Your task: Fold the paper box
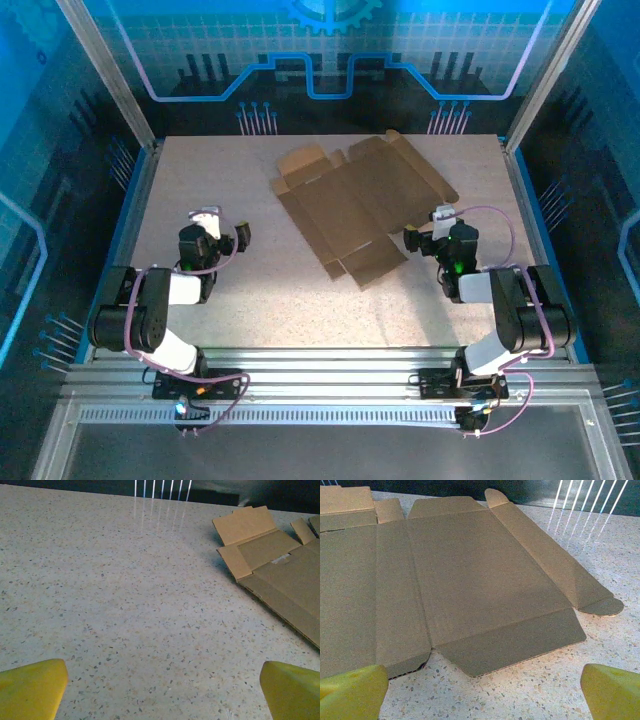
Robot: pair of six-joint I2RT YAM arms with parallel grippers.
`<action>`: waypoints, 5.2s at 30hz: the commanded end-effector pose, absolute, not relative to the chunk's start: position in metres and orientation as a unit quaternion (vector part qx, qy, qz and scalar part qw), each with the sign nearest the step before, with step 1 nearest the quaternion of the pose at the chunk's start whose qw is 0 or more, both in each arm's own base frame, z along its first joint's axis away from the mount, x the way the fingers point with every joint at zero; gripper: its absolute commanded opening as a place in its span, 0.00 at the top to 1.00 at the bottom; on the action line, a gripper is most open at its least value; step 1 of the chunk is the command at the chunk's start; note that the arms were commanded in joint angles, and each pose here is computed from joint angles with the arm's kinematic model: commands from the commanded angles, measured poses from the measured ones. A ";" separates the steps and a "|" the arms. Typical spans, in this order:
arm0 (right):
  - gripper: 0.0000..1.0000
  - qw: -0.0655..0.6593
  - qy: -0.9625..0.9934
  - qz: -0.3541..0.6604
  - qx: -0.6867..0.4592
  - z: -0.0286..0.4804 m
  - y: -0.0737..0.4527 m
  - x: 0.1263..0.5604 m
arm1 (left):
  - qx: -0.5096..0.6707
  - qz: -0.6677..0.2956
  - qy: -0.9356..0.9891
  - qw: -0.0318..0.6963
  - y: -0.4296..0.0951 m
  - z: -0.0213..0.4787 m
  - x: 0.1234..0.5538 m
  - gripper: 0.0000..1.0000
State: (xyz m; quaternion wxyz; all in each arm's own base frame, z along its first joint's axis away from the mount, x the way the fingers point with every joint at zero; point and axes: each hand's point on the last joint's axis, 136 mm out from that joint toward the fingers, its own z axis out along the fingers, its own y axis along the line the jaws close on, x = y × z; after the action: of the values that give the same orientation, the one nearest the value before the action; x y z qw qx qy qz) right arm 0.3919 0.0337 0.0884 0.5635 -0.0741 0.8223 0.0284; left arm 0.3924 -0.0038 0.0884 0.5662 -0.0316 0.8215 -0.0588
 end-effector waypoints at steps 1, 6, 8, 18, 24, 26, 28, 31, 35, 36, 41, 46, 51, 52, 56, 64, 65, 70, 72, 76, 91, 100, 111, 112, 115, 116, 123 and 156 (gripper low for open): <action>0.00 0.576 0.813 0.028 -0.082 0.098 0.037 0.398 | -0.017 -0.061 0.816 0.575 -0.008 0.095 0.398 0.01; 0.00 0.576 0.813 0.028 -0.082 0.098 0.036 0.398 | -0.017 -0.061 0.816 0.575 -0.008 0.095 0.398 0.01; 0.00 0.576 0.813 0.028 -0.082 0.098 0.037 0.398 | -0.017 -0.061 0.816 0.575 -0.008 0.096 0.398 0.01; 0.00 0.576 0.813 0.027 -0.082 0.098 0.037 0.398 | -0.017 -0.061 0.816 0.575 -0.008 0.095 0.398 0.01; 0.00 0.576 0.813 0.028 -0.083 0.098 0.037 0.398 | -0.017 -0.061 0.816 0.575 -0.008 0.095 0.398 0.01; 0.00 0.576 0.813 0.028 -0.082 0.098 0.037 0.398 | -0.017 -0.061 0.816 0.575 -0.008 0.096 0.398 0.01; 0.00 0.576 0.813 0.029 -0.082 0.098 0.037 0.399 | -0.016 -0.062 0.816 0.575 -0.009 0.095 0.398 0.01; 0.00 0.576 0.813 0.030 -0.081 0.098 0.036 0.399 | -0.016 -0.061 0.816 0.575 -0.009 0.095 0.398 0.01; 0.00 0.576 0.813 0.030 -0.082 0.098 0.037 0.398 | -0.017 -0.062 0.816 0.575 -0.009 0.095 0.398 0.01; 0.00 0.576 0.813 0.030 -0.082 0.098 0.037 0.398 | -0.017 -0.062 0.816 0.574 -0.009 0.095 0.398 0.01; 0.00 0.576 0.813 0.031 -0.081 0.098 0.037 0.399 | -0.017 -0.062 0.816 0.574 -0.008 0.095 0.398 0.01; 0.00 0.576 0.813 0.031 -0.082 0.098 0.037 0.398 | -0.017 -0.062 0.815 0.575 -0.008 0.096 0.398 0.01; 0.00 0.577 0.813 0.030 -0.080 0.098 0.036 0.398 | -0.016 -0.061 0.816 0.575 -0.009 0.096 0.398 0.01; 0.00 0.577 0.813 0.027 -0.076 0.098 0.034 0.398 | -0.017 -0.061 0.816 0.575 -0.008 0.096 0.398 0.01; 0.00 0.582 0.810 0.020 -0.069 0.099 0.031 0.397 | -0.017 -0.061 0.816 0.575 -0.008 0.095 0.398 0.01; 0.00 0.589 0.804 0.023 -0.073 0.108 0.033 0.393 | -0.018 -0.057 0.815 0.576 -0.008 0.099 0.397 0.01; 0.00 0.589 0.804 0.027 -0.079 0.111 0.035 0.392 | -0.018 -0.057 0.814 0.577 -0.008 0.101 0.397 0.01; 0.00 0.564 0.822 0.031 -0.080 0.126 0.038 0.392 | -0.017 -0.054 0.812 0.581 -0.008 0.106 0.395 0.01; 0.00 0.565 0.821 0.032 -0.082 0.135 0.040 0.388 | -0.016 -0.054 0.810 0.584 -0.009 0.109 0.393 0.01; 0.00 0.579 0.811 0.042 -0.073 0.160 0.044 0.376 | -0.018 -0.043 0.815 0.577 -0.010 0.117 0.390 0.01; 0.00 0.424 0.889 0.163 0.063 0.174 0.067 0.328 | -0.101 -0.167 0.874 0.444 -0.063 0.171 0.350 0.01; 0.00 0.405 0.891 0.196 0.054 0.158 0.111 0.318 | -0.111 -0.256 0.892 0.357 -0.093 0.159 0.313 0.01; 0.00 0.366 0.902 0.228 -0.013 0.143 0.215 0.322 | -0.152 -0.267 0.907 0.288 -0.096 0.128 0.295 0.01; 0.00 0.359 0.904 0.232 -0.018 0.141 0.225 0.322 | -0.156 -0.270 0.905 0.288 -0.096 0.128 0.295 0.01; 0.00 0.343 0.907 0.243 -0.031 0.135 0.251 0.321 | -0.171 -0.272 0.902 0.290 -0.094 0.129 0.292 0.01; 0.00 0.338 0.908 0.246 -0.035 0.132 0.259 0.321 | -0.176 -0.272 0.900 0.290 -0.094 0.129 0.291 0.01; 0.00 0.300 0.920 0.251 -0.024 0.111 0.293 0.324 | -0.181 -0.280 0.897 0.290 -0.094 0.139 0.286 0.01; 0.00 0.246 0.948 0.143 0.146 0.026 0.100 0.225 | -0.012 -0.355 0.906 0.230 -0.191 0.166 0.314 0.01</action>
State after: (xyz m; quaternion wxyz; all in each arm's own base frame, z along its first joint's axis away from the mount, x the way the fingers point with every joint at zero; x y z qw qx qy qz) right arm 0.2384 0.1163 0.0331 0.2636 0.1279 0.9459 0.1396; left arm 0.3085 -0.1764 0.1546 0.2271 -0.0495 0.9056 -0.3548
